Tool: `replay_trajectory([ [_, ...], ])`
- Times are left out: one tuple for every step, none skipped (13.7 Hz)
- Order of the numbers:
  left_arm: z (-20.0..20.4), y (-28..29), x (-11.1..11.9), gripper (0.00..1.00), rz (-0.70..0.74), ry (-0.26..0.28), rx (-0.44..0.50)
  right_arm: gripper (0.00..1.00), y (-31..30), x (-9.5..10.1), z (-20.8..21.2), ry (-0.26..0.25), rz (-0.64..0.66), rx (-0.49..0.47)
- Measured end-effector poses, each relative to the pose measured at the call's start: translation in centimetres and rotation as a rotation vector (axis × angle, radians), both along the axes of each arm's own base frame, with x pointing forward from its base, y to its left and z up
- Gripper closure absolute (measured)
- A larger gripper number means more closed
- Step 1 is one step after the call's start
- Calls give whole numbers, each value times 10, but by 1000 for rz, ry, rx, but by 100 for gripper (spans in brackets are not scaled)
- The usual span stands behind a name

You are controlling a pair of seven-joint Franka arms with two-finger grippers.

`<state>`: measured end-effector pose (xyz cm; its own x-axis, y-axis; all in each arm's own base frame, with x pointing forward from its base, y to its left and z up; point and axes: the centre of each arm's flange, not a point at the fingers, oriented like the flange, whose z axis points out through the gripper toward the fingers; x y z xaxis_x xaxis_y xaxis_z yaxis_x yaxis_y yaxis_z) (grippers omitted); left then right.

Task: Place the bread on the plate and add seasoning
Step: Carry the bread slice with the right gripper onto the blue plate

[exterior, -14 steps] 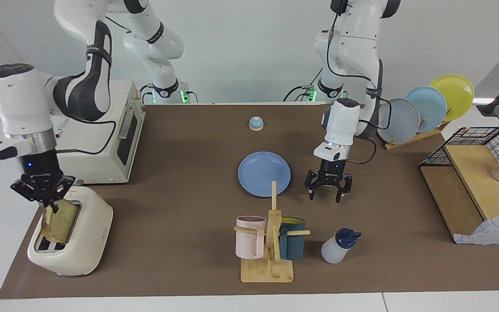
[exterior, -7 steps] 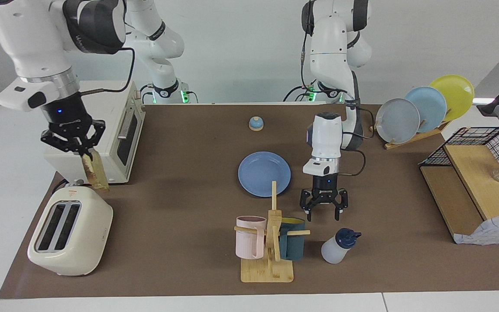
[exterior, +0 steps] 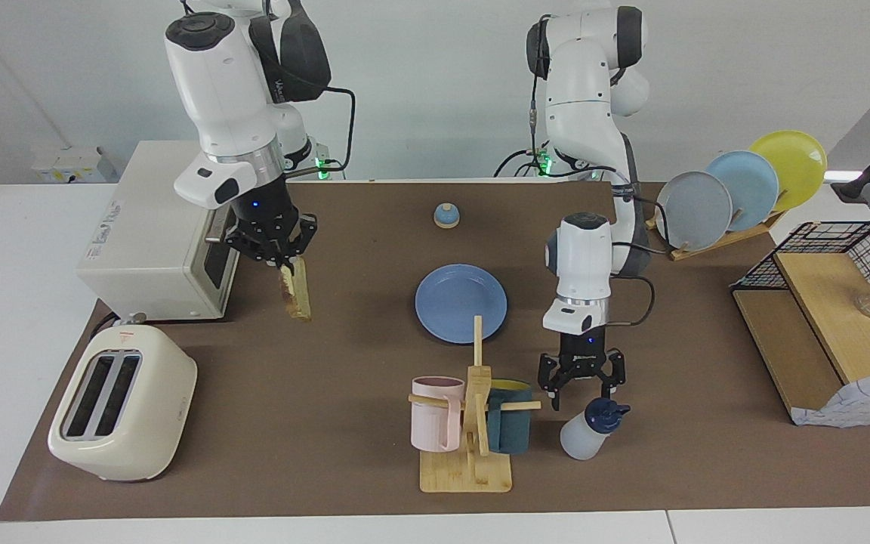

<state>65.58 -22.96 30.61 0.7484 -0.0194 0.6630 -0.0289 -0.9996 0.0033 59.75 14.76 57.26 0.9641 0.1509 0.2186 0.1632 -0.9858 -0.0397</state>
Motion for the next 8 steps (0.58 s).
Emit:
replay_trajectory([
  [0, 0, 2, 0, 1, 0, 0, 93, 5, 1, 0, -15, -20, 47],
  [-1, 0, 3, 0, 0, 1, 3, 93, 17, 1, -4, -18, -47, 112],
  [-3, -2, 3, 0, -2, 2, 6, 93, 41, 0, -11, -15, -85, 173],
  [-3, -3, 6, 0, -4, 0, 7, 93, 70, -3, -21, -17, -122, 211],
  [0, -4, 11, 0, -4, 0, 6, 93, 102, -7, -32, -16, -154, 240],
  [3, -5, 15, 0, -3, 1, 5, 93, 132, -12, -44, -13, -176, 263],
  [7, -4, 20, 0, 0, -1, 4, 93, 159, -18, -56, -12, -191, 283],
  [9, -1, 23, 0, 3, -3, 3, 93, 178, -22, -68, -18, -196, 299],
])
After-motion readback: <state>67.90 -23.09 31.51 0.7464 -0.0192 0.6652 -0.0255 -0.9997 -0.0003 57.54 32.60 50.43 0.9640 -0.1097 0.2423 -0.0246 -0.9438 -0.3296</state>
